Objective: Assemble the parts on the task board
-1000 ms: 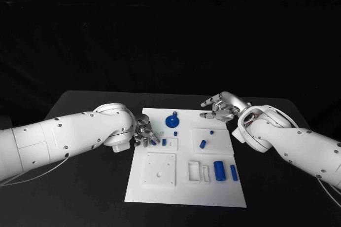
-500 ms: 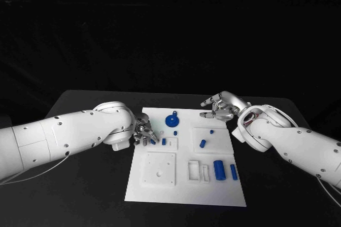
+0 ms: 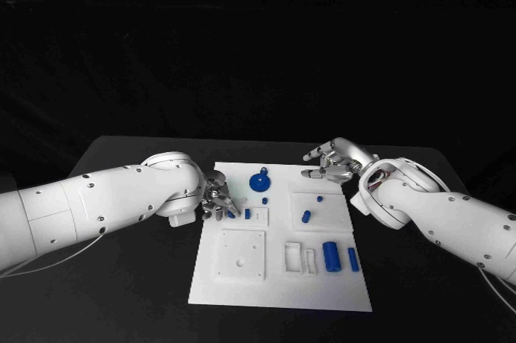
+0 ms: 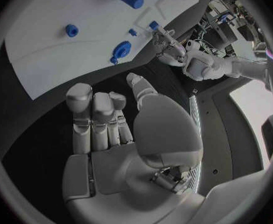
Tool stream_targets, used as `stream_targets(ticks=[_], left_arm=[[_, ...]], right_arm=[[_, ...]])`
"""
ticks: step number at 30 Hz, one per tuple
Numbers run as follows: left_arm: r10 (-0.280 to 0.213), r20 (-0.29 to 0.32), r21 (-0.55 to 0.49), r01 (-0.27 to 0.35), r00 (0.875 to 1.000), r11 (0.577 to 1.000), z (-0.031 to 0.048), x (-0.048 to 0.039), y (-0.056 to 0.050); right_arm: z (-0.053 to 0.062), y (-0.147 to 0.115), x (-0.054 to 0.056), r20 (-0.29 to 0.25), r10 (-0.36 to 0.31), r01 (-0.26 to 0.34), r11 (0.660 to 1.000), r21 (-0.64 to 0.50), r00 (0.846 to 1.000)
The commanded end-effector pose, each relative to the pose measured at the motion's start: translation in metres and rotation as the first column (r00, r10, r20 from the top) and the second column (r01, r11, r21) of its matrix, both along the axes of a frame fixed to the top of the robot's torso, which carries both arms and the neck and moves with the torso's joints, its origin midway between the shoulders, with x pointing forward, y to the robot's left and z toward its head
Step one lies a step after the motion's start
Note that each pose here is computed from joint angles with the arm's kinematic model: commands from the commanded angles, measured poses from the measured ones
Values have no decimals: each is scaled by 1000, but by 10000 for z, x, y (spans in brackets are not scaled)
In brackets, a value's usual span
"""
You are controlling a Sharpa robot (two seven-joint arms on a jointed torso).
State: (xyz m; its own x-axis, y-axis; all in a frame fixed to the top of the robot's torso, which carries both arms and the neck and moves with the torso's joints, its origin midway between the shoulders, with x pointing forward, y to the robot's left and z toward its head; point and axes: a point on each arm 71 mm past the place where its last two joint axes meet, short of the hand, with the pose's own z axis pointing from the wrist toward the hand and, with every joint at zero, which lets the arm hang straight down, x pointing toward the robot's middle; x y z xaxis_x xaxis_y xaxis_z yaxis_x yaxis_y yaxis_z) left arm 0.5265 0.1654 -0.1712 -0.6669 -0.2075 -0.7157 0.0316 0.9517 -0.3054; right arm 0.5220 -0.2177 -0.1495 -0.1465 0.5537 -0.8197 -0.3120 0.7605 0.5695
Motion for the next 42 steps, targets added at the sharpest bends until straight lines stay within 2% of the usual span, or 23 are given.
stream_targets(ticks=[1, 16, 24, 42], left_arm=[[-25, -54, 32, 27, 998, 999, -101, -48, -7], [-17, -37, 38, 19, 999, 999, -104, -10, -6], [-18, -28, 61, 19, 999, 998, -110, 16, 30], [-35, -59, 82, 40, 998, 996, -130, 10, 64]], right_arm=[[-8, 14, -5, -6, 14, -14, 1000, -5, 1000], [-9, 12, -6, -5, 14, -14, 1000, -5, 1000], [-11, 11, -6, -6, 14, -14, 1000, -5, 1000], [-19, 14, -5, -8, 14, -14, 1000, -5, 1000]])
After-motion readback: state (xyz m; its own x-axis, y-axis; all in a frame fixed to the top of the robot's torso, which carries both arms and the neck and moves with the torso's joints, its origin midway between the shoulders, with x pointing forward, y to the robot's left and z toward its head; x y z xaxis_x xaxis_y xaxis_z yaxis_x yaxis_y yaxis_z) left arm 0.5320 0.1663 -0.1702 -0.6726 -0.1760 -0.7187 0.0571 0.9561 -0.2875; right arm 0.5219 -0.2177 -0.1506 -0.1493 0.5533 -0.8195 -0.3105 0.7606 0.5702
